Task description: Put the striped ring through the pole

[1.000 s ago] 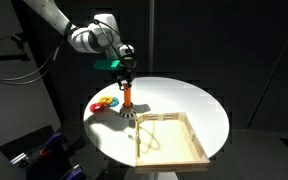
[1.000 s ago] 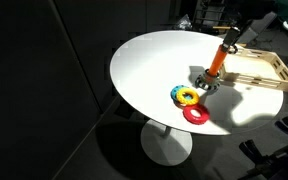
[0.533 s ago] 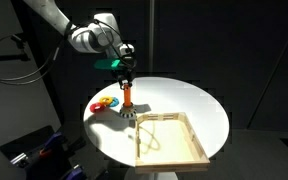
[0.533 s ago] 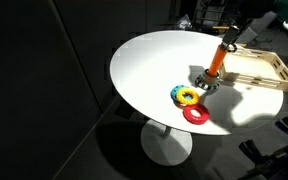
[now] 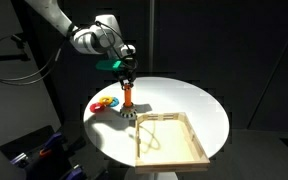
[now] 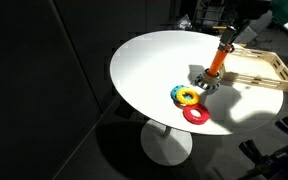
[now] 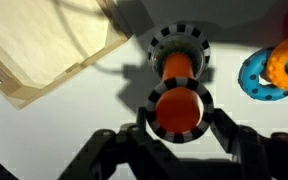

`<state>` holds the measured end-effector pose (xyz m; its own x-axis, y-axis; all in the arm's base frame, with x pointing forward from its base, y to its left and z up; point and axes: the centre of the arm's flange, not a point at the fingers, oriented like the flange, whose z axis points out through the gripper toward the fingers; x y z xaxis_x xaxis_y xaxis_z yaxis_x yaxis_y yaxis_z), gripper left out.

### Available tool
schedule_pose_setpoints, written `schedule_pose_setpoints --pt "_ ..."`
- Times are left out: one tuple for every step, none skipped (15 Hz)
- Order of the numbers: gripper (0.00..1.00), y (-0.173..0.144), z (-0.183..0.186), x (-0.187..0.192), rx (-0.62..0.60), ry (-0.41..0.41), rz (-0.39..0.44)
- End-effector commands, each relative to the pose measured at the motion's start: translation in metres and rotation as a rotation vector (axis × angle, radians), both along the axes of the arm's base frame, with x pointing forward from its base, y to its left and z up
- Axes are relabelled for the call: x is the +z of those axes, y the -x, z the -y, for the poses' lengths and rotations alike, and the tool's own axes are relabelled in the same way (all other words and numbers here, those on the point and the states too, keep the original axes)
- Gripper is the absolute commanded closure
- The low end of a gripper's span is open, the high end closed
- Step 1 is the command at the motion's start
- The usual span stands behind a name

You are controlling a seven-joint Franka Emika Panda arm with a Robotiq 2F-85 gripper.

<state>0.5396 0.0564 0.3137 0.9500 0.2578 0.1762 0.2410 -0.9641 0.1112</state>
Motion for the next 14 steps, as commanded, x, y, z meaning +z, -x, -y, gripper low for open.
schedule_pose_setpoints --pt "0.58 -0.013 0.001 -0.012 -0.02 -0.004 0.0" --pt "0.58 -0.015 0.001 -0.012 -0.021 -0.009 0.0" --pt "0.58 -0.016 0.001 -0.014 -0.023 -0.013 -0.006" --pt "0.58 -0.018 0.001 -0.015 -0.025 -0.022 -0.01" --pt "0.58 -0.019 0.002 -0.015 -0.031 -0.029 -0.016" --pt "0.58 -0.02 0.003 -0.017 -0.038 -0.041 -0.024" --pt "0.58 -0.021 0.003 -0.018 -0.044 -0.057 -0.035" --pt "0.58 -0.021 0.004 -0.021 -0.054 -0.076 -0.048" --pt "0.16 -0.02 0.004 -0.025 -0.063 -0.09 -0.066" --pt "0.07 -0.019 0.004 -0.028 -0.068 -0.11 -0.08" --pt "0.02 -0.018 0.004 -0.031 -0.073 -0.126 -0.094" --pt "0.0 -0.017 0.003 -0.033 -0.074 -0.144 -0.107" --pt "0.0 -0.015 0.002 -0.034 -0.074 -0.158 -0.122" --pt "0.0 -0.014 0.002 -0.034 -0.075 -0.171 -0.133"
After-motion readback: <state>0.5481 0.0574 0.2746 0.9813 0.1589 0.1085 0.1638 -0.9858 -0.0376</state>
